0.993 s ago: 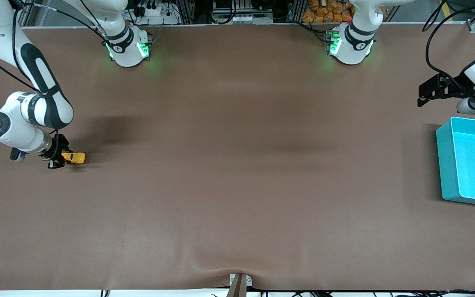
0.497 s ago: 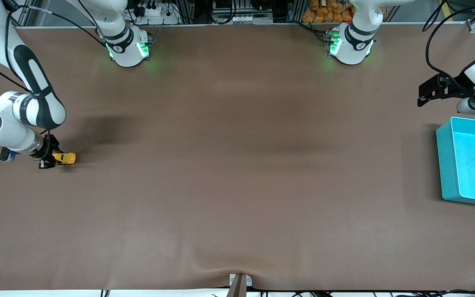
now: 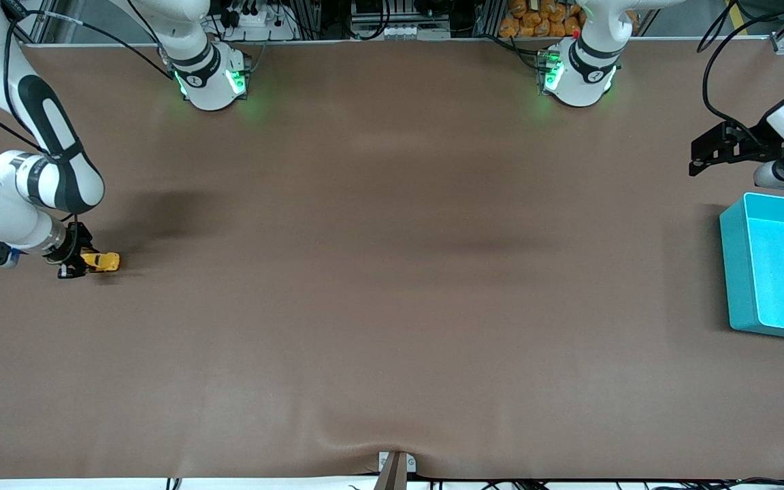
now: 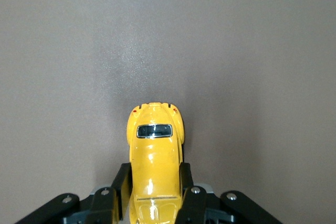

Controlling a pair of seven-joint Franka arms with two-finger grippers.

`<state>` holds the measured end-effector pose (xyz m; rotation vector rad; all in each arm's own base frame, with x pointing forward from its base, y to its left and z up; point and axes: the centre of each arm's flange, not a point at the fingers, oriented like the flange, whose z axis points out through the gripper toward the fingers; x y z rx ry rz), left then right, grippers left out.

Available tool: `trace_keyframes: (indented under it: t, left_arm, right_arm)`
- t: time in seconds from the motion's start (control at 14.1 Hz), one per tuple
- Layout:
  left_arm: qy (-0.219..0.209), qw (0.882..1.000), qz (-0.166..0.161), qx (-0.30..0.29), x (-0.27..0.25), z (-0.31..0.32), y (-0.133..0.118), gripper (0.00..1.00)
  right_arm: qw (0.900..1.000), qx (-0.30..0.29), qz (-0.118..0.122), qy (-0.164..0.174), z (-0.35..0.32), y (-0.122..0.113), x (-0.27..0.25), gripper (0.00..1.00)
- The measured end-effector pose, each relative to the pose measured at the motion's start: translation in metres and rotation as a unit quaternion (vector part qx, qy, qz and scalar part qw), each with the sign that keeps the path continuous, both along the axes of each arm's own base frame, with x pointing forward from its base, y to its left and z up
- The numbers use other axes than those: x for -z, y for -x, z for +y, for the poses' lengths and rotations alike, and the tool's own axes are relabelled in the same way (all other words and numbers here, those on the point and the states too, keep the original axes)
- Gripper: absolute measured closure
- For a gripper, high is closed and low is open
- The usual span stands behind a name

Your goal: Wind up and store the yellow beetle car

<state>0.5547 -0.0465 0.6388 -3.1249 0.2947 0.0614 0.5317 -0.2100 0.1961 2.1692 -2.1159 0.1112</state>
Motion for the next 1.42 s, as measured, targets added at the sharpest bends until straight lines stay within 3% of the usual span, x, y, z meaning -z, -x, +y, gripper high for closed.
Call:
trace_keyframes:
  t: [0.35, 0.64, 0.78, 0.92, 1.06, 1.42]
  left_arm:
    - [0.0, 1.0, 0.0, 0.0, 0.0, 0.0, 0.0, 0.0]
    - [0.0, 1.0, 0.0, 0.0, 0.0, 0.0, 0.0, 0.0]
    - [0.0, 1.0, 0.0, 0.0, 0.0, 0.0, 0.0, 0.0]
    - [0.0, 1.0, 0.0, 0.001, 0.0, -0.001, 0.0, 0.0]
    - [0.0, 1.0, 0.0, 0.002, 0.0, -0.002, 0.0, 0.0]
    - [0.0, 1.0, 0.0, 0.003, 0.0, -0.003, 0.0, 0.0]
  right_arm:
    - [1.0, -0.001, 0.0, 0.001, 0.0, 0.0, 0.0, 0.59]
    - [1.0, -0.018, 0.014, -0.004, 0.0, -0.004, 0.026, 0.22]
    - [0.999, -0.02, 0.035, -0.004, -0.001, -0.023, 0.004, 0.03]
    - [0.998, -0.02, 0.065, -0.008, 0.007, -0.054, -0.05, 0.0]
    - [0.997, -0.019, 0.075, -0.014, 0.019, -0.078, -0.109, 0.0]
    - [0.994, -0.078, 0.072, -0.021, 0.046, -0.087, -0.171, 0.0]
